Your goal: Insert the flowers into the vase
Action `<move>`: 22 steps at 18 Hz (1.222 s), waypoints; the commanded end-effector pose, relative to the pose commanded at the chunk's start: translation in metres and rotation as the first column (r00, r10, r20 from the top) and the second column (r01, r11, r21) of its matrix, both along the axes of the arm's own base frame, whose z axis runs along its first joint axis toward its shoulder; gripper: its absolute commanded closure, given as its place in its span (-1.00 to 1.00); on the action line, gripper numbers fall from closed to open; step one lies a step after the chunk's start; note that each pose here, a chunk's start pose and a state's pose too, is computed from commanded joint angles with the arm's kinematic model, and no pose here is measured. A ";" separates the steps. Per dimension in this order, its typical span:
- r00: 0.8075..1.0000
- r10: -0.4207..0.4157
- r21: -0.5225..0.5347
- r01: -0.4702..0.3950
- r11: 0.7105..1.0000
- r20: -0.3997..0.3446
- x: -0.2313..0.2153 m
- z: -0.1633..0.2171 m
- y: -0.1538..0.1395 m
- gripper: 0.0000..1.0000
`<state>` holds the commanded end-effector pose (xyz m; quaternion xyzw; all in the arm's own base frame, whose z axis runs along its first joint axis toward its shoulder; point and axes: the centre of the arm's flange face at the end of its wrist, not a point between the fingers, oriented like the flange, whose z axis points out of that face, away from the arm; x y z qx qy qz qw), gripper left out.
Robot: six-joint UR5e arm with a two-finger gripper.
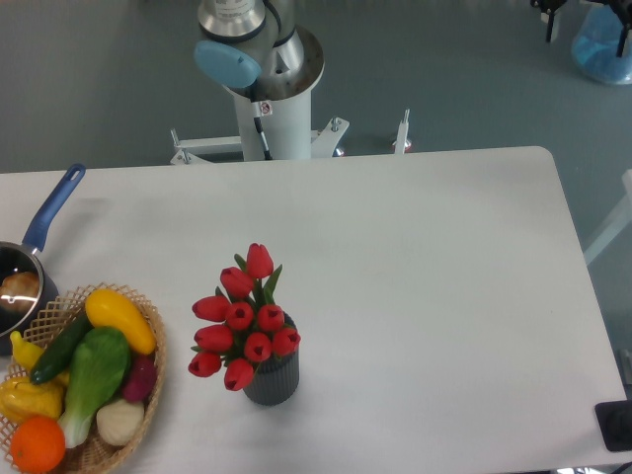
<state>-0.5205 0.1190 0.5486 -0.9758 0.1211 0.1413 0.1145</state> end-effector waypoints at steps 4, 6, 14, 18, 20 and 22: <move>1.000 -0.004 0.025 0.004 1.000 0.000 0.000 -0.001 0.003 -1.00; 1.000 -0.003 0.032 0.003 0.999 0.005 0.000 -0.002 0.004 -1.00; 0.992 0.107 0.181 -0.117 0.976 0.068 0.000 -0.011 0.004 -1.00; 0.975 0.183 0.265 -0.210 0.941 0.124 0.001 -0.010 0.010 -1.00; 0.957 0.234 0.317 -0.278 0.907 0.169 0.000 -0.010 0.014 -1.00; 0.950 0.254 0.334 -0.303 0.893 0.182 0.001 -0.013 0.015 -1.00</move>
